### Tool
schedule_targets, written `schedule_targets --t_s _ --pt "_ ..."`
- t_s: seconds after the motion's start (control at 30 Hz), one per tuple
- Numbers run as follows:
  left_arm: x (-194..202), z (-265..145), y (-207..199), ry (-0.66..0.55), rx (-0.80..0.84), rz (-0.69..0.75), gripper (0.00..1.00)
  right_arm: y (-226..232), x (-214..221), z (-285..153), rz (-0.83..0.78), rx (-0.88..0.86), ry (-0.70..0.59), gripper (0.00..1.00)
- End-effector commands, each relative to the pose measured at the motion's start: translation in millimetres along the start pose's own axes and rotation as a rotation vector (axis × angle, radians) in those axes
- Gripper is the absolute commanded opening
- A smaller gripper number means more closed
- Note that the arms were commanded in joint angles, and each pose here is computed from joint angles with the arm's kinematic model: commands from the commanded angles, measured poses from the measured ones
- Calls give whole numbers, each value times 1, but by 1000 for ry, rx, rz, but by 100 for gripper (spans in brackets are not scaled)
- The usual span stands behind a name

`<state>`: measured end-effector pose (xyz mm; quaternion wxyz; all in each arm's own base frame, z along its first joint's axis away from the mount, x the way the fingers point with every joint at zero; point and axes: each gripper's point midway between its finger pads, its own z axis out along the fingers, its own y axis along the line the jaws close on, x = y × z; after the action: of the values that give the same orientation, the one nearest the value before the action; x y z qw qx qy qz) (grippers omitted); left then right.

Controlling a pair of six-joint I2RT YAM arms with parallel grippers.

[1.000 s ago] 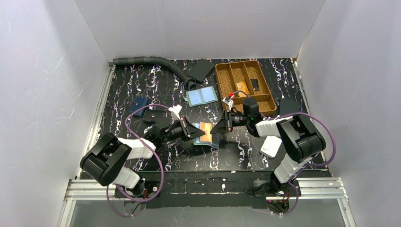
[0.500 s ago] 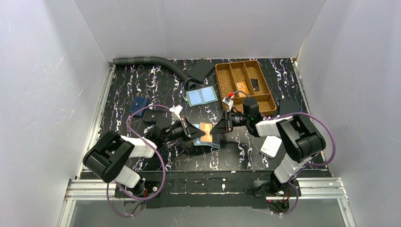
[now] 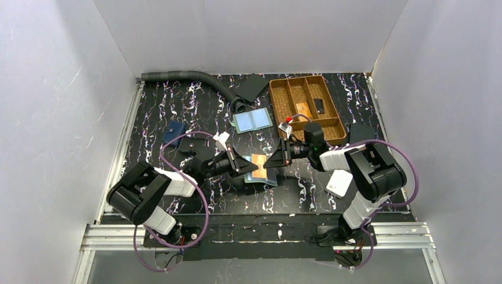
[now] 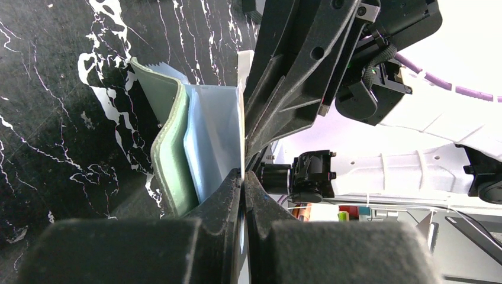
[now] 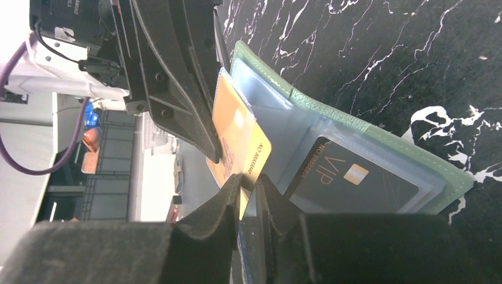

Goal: Take the credit cards out of the card holder
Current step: Remove the credit card from the card holder.

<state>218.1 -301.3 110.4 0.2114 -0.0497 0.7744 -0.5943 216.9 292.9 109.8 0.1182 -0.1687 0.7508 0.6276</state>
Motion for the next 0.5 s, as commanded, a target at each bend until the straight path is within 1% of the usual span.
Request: schedule_targets --t_s 0.0,0.03,0.1,0.17,0.23,0.3,0.37,0.47 --pt "0 4 -21 18 75 38 0 13 -5 3 -59 -50 14 17" --pt "0 4 -19 17 71 35 0 13 -5 3 -61 -51 16 10" --pt "0 3 -18 13 65 29 4 13 -5 2 -67 -50 21 2" --pt "0 2 -16 11 60 24 8 11 -6 1 -78 -37 22 1" --pt "0 0 -13 8 53 15 15 8 -7 0 -96 -22 20 1" --pt "0 -2 -11 7 48 7 20 6 -7 -1 -101 -16 26 1" --pt "0 -2 -11 8 49 9 23 5 -7 -1 -102 -16 29 1" --pt "0 -3 -13 9 54 11 24 4 -6 -1 -103 -13 34 1"
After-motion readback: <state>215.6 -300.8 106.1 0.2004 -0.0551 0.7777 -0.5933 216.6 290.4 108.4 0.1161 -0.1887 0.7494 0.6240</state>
